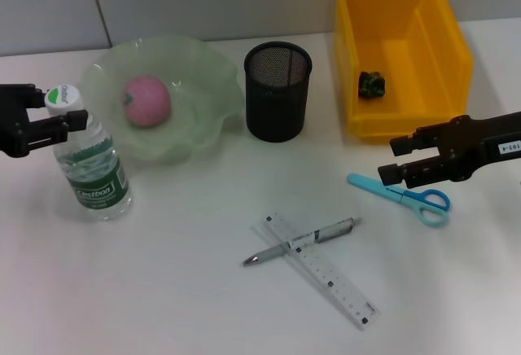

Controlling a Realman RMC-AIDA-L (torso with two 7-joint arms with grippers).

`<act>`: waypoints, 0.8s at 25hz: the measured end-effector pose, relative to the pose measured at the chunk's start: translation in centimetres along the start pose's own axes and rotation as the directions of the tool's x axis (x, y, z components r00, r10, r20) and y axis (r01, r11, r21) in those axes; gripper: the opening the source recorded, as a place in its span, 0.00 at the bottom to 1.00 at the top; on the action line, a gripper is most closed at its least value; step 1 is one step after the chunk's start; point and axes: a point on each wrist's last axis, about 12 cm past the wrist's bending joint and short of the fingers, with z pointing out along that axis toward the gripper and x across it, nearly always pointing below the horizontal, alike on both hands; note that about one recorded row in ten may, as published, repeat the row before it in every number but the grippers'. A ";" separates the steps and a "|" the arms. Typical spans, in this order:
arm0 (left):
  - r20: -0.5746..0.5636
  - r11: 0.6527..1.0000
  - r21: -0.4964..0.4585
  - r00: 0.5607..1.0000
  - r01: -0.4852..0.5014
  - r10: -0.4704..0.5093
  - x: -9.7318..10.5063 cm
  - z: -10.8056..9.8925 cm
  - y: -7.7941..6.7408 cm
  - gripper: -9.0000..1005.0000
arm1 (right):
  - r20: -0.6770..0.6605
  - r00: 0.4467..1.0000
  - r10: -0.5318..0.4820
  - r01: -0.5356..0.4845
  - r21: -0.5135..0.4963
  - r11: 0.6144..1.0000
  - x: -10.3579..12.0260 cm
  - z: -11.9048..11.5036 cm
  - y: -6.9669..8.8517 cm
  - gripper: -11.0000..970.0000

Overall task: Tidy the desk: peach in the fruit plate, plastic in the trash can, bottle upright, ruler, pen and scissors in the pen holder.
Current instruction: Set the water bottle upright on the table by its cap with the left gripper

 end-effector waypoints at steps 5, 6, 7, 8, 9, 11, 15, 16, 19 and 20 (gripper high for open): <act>0.000 1.000 0.003 1.000 0.000 0.000 0.1 0.1 -0.1 0.44 | 0.000 1.000 0.000 0.000 -0.003 1.000 0.0 0.0 0.0 0.78; 0.000 1.000 0.003 1.000 -0.001 0.001 0.1 0.1 -0.1 0.44 | -0.001 1.000 0.000 0.000 -0.003 1.000 -0.1 0.0 0.0 0.78; 0.000 1.000 0.003 1.000 -0.001 0.001 0.1 0.1 -0.1 0.44 | -0.001 1.000 -0.001 0.001 -0.004 1.000 -0.1 0.0 0.0 0.78; 0.001 1.000 0.004 1.000 0.000 0.000 0.2 0.1 -0.1 0.44 | -0.001 1.000 0.000 0.000 -0.004 1.000 -0.1 0.0 0.0 0.78; 0.002 1.000 0.006 1.000 0.001 -0.001 0.2 0.1 -0.1 0.44 | -0.001 1.000 0.000 0.000 -0.004 1.000 -0.1 0.0 0.0 0.78; 0.001 1.000 0.007 1.000 0.001 -0.001 0.2 0.1 -0.1 0.44 | -0.001 1.000 0.000 0.000 -0.004 1.000 -0.1 -0.1 0.0 0.78; -0.001 1.000 0.014 1.000 -0.003 0.003 0.2 0.3 -0.2 0.44 | -0.002 1.000 0.000 0.000 -0.003 1.000 -0.1 -0.1 0.0 0.78; -0.001 1.000 0.016 1.000 -0.006 0.006 0.2 0.3 -0.3 0.44 | -0.002 1.000 0.000 0.000 -0.003 1.000 -0.1 -0.1 0.0 0.78; 0.000 1.000 0.020 1.000 -0.011 0.011 0.3 0.4 -0.3 0.44 | -0.002 1.000 -0.001 0.001 -0.003 1.000 -0.2 -0.1 0.0 0.78; 0.000 1.000 0.020 1.000 -0.011 0.011 0.3 0.4 -0.3 0.46 | -0.002 1.000 -0.001 0.001 -0.003 1.000 -0.2 -0.1 0.0 0.78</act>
